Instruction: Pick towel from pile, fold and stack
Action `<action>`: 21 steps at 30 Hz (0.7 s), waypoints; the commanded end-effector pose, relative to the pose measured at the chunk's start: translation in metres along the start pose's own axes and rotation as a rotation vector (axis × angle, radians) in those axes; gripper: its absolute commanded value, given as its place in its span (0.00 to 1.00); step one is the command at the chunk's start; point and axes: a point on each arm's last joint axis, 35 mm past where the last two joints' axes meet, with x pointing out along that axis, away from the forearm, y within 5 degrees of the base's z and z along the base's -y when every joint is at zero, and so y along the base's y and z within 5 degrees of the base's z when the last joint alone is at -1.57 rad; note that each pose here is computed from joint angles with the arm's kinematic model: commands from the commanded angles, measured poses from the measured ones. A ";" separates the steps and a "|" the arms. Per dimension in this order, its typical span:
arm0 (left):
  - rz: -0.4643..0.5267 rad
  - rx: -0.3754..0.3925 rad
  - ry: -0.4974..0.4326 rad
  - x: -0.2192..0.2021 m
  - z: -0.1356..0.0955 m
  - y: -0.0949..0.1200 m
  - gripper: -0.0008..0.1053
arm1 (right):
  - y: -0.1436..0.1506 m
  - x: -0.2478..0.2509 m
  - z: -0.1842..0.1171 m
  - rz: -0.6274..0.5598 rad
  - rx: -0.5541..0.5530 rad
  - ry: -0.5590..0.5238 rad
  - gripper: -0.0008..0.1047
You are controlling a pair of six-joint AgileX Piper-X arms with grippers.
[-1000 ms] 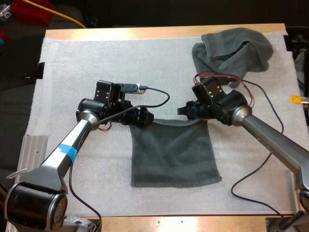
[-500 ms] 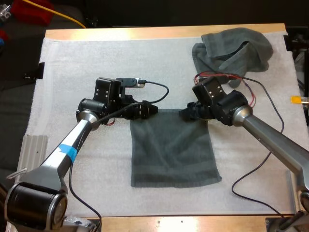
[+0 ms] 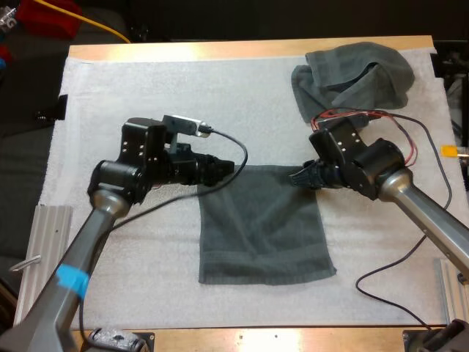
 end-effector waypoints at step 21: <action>0.038 0.094 -0.068 -0.113 -0.059 -0.059 0.61 | 0.025 -0.094 -0.042 0.044 -0.085 -0.046 0.56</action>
